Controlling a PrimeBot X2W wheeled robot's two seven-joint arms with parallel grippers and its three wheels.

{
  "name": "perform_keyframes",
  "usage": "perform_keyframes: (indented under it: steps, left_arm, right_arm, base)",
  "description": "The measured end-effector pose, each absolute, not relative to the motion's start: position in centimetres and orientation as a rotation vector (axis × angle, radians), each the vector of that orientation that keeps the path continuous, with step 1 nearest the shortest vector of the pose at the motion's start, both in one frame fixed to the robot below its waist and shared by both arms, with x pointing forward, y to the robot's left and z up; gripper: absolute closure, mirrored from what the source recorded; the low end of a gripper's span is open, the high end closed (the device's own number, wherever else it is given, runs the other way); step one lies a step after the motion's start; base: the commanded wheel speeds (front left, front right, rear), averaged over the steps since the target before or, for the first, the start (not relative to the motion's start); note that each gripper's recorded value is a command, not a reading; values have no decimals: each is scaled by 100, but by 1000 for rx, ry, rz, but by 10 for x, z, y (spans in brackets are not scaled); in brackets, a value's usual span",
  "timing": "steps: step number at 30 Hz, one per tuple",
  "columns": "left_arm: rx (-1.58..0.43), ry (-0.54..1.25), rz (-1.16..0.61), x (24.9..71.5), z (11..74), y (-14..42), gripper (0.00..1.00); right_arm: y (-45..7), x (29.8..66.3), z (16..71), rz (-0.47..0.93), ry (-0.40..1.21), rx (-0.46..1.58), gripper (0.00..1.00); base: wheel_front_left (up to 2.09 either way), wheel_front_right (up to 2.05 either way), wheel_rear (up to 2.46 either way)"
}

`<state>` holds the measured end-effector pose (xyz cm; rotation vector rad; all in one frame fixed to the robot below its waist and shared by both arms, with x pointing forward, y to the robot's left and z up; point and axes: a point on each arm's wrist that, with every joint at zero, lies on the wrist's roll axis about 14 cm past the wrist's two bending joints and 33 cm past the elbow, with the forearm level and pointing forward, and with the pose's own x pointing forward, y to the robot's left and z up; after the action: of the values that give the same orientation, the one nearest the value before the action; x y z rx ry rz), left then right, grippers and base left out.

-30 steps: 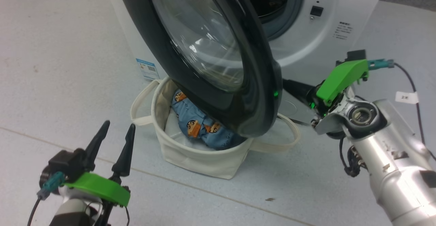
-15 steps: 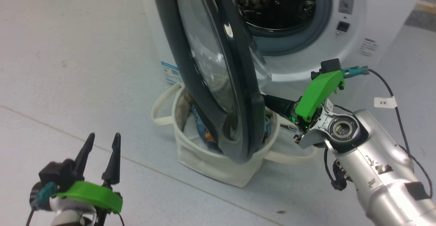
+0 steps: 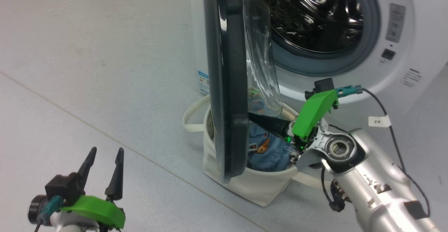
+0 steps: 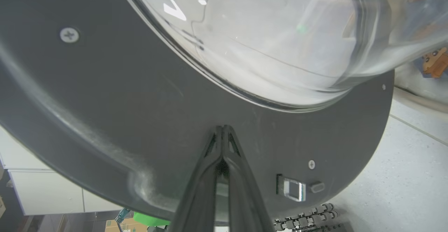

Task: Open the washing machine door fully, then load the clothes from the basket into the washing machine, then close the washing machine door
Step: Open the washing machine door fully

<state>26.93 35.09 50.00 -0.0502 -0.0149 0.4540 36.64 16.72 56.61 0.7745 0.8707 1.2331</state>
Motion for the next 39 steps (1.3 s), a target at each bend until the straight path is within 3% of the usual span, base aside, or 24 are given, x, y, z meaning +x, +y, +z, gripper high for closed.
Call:
perform_keyframes:
  steps: [10, 30, 39]
  left_arm:
    - [-30, -3, 541, 239, 497, 369, 0]
    - [-32, -1, 605, 225, 496, 377, 0]
    - [-43, -25, 587, 229, 501, 373, 0]
  right_arm:
    - [197, 335, 567, 1321, 935, 778, 100]
    - [221, 326, 575, 1391, 972, 779, 100]
    - [214, 331, 591, 1377, 864, 807, 100]
  base:
    - [0, 0, 0]
    - [0, 0, 0]
    - [0, 0, 0]
